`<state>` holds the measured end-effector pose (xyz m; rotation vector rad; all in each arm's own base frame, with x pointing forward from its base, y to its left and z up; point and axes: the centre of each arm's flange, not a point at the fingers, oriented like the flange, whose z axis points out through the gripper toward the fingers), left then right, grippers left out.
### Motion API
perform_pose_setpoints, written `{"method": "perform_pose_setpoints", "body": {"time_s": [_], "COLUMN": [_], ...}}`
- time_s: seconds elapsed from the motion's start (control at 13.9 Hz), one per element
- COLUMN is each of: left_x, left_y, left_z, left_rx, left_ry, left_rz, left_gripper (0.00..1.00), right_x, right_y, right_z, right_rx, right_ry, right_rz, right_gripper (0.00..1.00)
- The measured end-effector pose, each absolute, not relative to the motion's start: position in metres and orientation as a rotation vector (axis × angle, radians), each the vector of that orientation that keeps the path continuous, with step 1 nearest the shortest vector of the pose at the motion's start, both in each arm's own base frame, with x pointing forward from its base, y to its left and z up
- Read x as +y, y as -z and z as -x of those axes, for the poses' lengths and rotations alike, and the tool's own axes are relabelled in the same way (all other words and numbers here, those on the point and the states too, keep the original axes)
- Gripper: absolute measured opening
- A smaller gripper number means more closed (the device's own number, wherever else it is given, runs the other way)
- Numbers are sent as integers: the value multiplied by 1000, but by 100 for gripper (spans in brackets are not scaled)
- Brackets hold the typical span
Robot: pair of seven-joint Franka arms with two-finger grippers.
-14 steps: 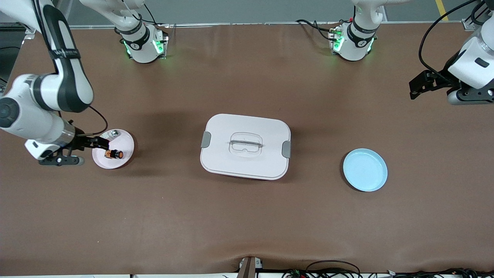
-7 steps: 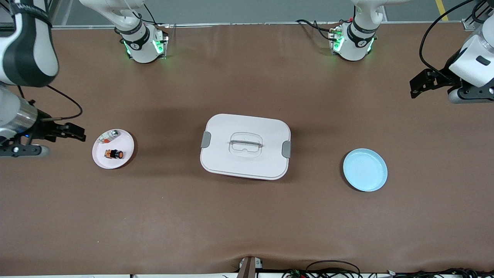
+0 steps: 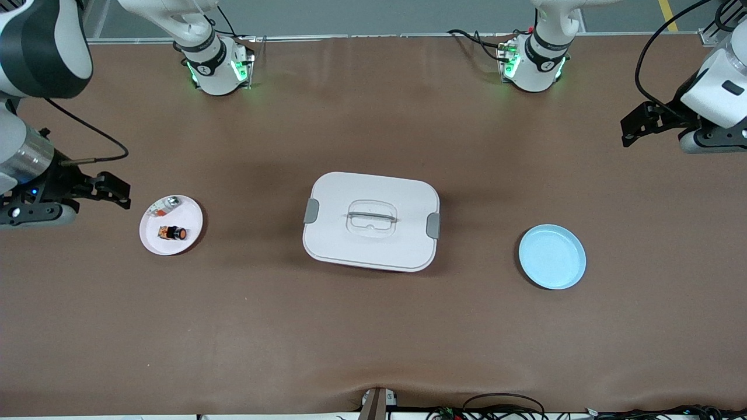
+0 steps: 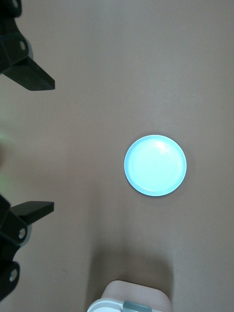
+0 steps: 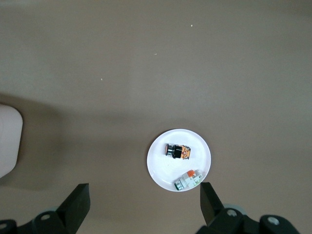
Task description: Transfer orange switch to right arm and place
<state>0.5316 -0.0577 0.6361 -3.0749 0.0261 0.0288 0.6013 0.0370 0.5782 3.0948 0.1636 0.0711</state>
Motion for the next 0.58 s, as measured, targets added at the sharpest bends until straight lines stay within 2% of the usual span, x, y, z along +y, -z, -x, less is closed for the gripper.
{"method": "perform_pose_setpoints", "body": {"time_s": [0.36,0.58], "left_x": [-58,-56], "left_y": [-636,-636], "left_z": [-531,-532], "left_rx": [26,22], "left_ry": [-30,-31], "left_rz": [3075,3075], "left_gripper": [100,100], "right_x": [52,31], "right_y": [-639,-639], "right_z": [-560,-537], "right_rx": [207,158], "right_ry": [-154,-271], "right_rz": [-3090,-3083], "right_gripper": [100,100]}}
